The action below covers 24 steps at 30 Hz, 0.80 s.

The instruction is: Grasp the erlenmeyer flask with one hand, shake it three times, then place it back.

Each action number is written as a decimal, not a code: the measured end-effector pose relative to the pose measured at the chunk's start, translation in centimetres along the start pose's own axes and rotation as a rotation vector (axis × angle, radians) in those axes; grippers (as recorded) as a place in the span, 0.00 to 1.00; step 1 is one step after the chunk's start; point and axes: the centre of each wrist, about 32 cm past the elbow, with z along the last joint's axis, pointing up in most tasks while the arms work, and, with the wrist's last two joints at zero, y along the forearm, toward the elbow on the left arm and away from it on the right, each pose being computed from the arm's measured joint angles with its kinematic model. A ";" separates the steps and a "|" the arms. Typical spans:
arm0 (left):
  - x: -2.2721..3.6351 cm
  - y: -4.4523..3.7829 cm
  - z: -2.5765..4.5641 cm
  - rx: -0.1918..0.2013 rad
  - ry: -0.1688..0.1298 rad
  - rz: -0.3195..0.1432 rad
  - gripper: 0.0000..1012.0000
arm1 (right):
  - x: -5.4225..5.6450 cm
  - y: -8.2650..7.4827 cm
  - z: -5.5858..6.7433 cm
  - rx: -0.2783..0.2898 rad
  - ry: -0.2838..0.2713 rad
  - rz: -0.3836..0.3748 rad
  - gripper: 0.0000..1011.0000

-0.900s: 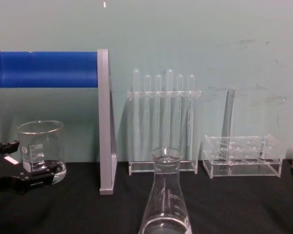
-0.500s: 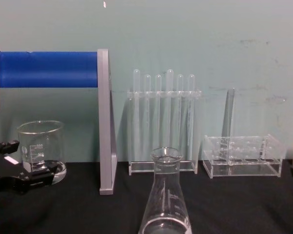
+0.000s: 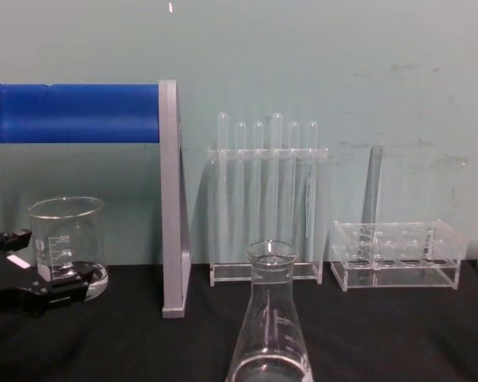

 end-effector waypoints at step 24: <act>0.00 0.00 0.00 0.000 0.000 0.000 0.99 | 0.5 -1.7 3.9 0.086 0.198 0.339 0.99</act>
